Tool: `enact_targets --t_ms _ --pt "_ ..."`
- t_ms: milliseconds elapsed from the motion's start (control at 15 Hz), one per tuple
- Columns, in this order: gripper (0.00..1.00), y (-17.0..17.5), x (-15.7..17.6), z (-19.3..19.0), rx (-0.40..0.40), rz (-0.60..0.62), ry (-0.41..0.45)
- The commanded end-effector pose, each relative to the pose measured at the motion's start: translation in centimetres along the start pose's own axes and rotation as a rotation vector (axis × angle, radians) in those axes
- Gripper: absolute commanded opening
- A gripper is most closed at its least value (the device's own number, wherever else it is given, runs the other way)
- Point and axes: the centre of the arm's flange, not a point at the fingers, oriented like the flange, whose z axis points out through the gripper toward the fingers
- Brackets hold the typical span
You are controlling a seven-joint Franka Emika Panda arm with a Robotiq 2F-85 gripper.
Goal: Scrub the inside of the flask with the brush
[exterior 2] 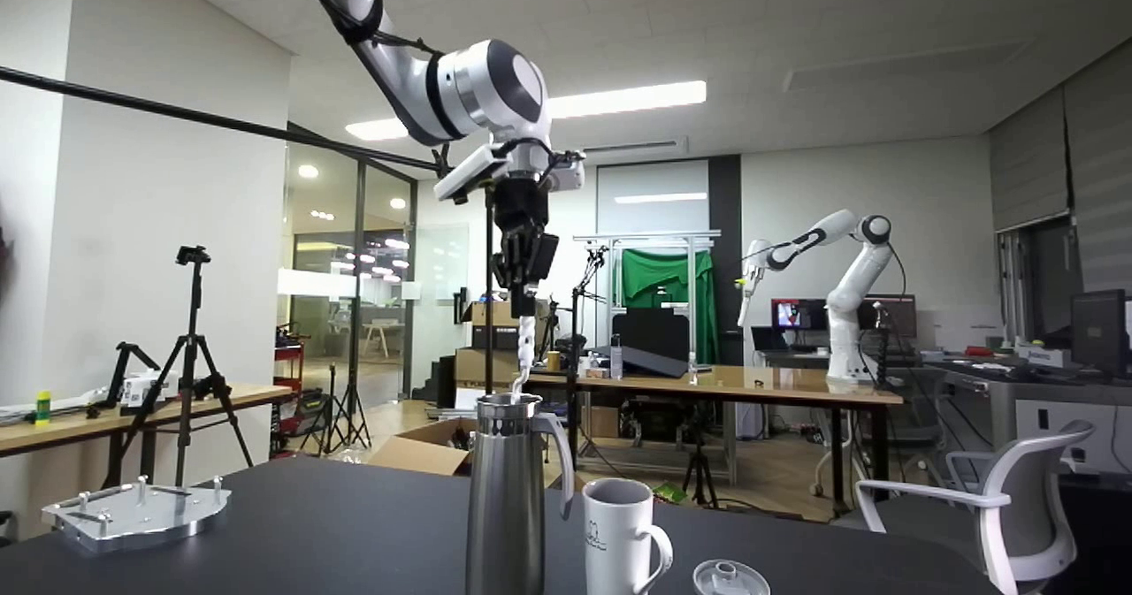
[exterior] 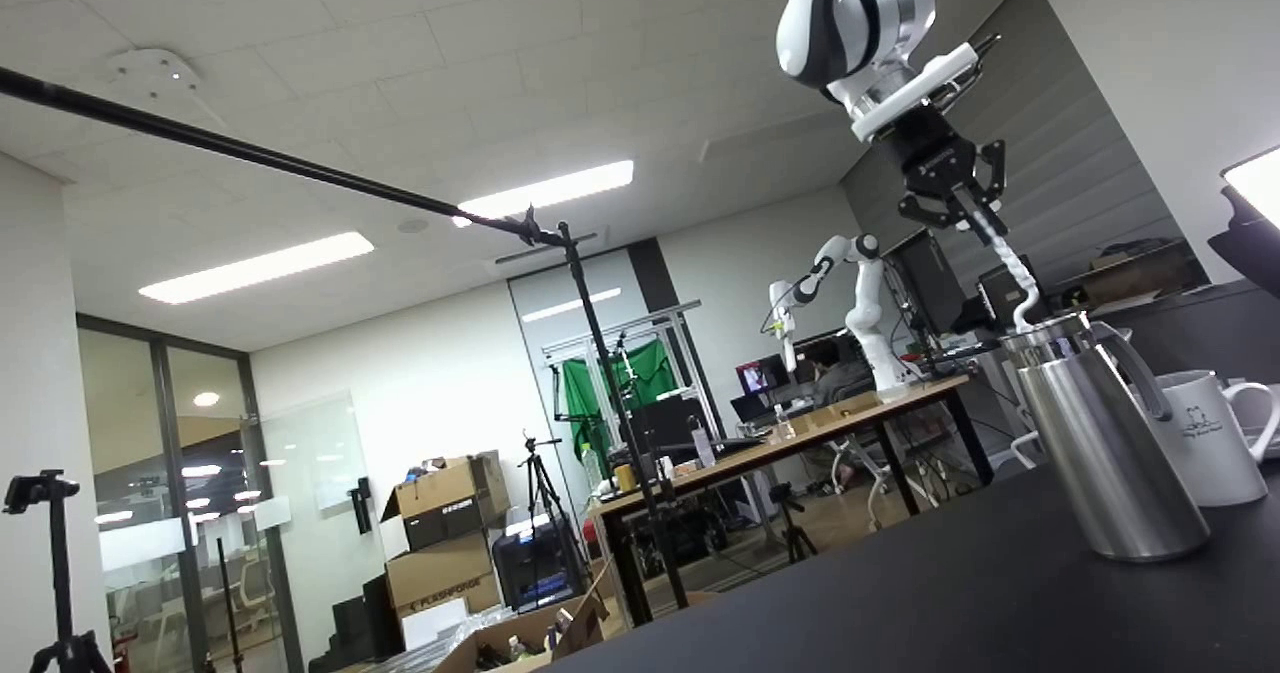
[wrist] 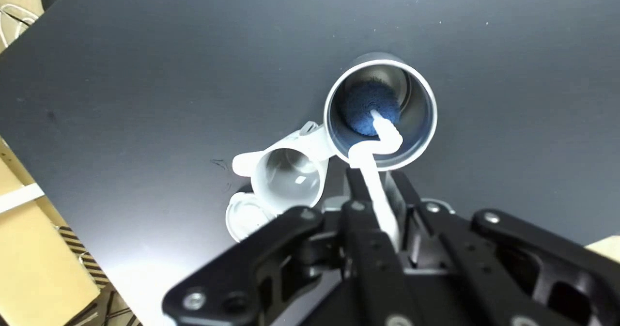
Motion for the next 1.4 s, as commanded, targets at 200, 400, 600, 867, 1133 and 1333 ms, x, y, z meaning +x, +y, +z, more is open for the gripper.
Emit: enact_targets --t_ms 200,400,600,867,1133,1333 --pt "0.04 -0.1 -4.0 -1.7 0.041 -0.105 0.001" --pt "0.04 0.4 -6.1 -6.6 0.025 -0.142 0.043" --pt "0.04 1.7 -6.5 -7.7 0.049 -0.119 0.072" --pt "0.04 2.5 -4.7 -2.2 0.039 -0.081 0.007" --pt "0.04 1.8 -3.3 2.7 0.022 -0.064 -0.032" --pt "0.04 1.1 -3.5 1.2 0.000 -0.084 -0.017"
